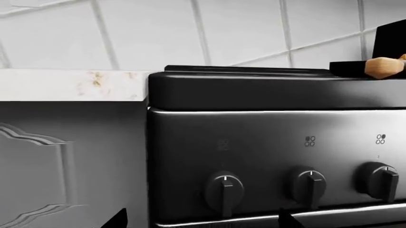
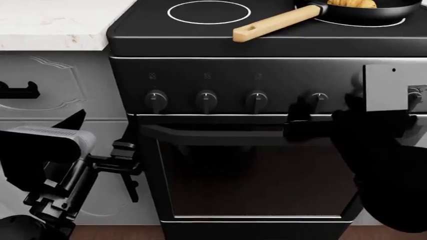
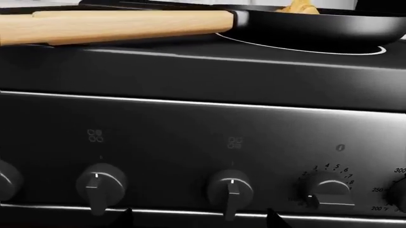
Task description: Pick the croissant and place it on the pan. Then turn on the stove to warm the croissant.
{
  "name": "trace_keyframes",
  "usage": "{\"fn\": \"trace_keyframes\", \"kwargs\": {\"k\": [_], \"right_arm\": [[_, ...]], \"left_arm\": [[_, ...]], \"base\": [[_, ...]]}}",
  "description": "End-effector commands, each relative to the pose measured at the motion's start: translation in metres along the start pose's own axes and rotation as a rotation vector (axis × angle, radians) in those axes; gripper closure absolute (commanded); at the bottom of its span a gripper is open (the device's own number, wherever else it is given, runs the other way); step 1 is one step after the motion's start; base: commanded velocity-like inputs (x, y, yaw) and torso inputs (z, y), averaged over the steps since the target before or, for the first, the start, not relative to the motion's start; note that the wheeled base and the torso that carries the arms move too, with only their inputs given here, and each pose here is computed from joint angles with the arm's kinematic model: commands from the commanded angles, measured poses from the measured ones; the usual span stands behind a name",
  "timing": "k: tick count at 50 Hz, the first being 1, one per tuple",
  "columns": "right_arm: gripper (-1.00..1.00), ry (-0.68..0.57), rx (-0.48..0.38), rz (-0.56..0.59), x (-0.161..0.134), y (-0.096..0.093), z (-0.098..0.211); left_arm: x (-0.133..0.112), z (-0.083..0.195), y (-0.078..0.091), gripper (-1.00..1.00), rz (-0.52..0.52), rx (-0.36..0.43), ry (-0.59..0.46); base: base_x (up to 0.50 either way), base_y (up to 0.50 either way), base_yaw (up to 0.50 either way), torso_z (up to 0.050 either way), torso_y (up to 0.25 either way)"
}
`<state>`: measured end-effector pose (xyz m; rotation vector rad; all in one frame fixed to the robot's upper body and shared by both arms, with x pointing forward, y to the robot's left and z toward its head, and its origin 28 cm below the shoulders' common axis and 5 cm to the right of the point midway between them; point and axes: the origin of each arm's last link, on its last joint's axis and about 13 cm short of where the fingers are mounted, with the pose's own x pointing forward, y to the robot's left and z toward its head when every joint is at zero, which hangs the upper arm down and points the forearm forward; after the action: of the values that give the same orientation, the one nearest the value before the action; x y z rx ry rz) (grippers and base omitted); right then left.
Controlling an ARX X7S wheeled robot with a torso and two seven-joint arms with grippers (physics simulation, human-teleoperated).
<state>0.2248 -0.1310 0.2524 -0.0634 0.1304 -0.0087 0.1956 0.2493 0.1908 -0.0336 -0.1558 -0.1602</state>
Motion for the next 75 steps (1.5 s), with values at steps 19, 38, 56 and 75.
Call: {"fn": "trace_keyframes", "kwargs": {"k": [19, 38, 56, 75], "right_arm": [[-1.0, 0.026, 0.051, -0.037, 0.015, -0.007, 0.004], [-1.0, 0.049, 0.038, -0.039, 0.023, -0.009, -0.002], [-1.0, 0.079, 0.024, -0.033, 0.025, -0.008, -0.008], [-1.0, 0.092, 0.028, -0.021, 0.027, -0.005, -0.01]], "left_arm": [[0.003, -0.004, 0.001, -1.0, 0.024, 0.01, 0.033], [0.006, -0.007, 0.001, -1.0, 0.027, 0.008, 0.04], [0.007, -0.009, 0.001, -1.0, 0.028, 0.002, 0.045], [0.007, -0.01, 0.002, -1.0, 0.029, -0.001, 0.05]], "base": [[0.0, 0.0, 0.0, 0.0, 0.0], [0.0, 0.0, 0.0, 0.0, 0.0], [0.0, 0.0, 0.0, 0.0, 0.0], [0.0, 0.0, 0.0, 0.0, 0.0]]}}
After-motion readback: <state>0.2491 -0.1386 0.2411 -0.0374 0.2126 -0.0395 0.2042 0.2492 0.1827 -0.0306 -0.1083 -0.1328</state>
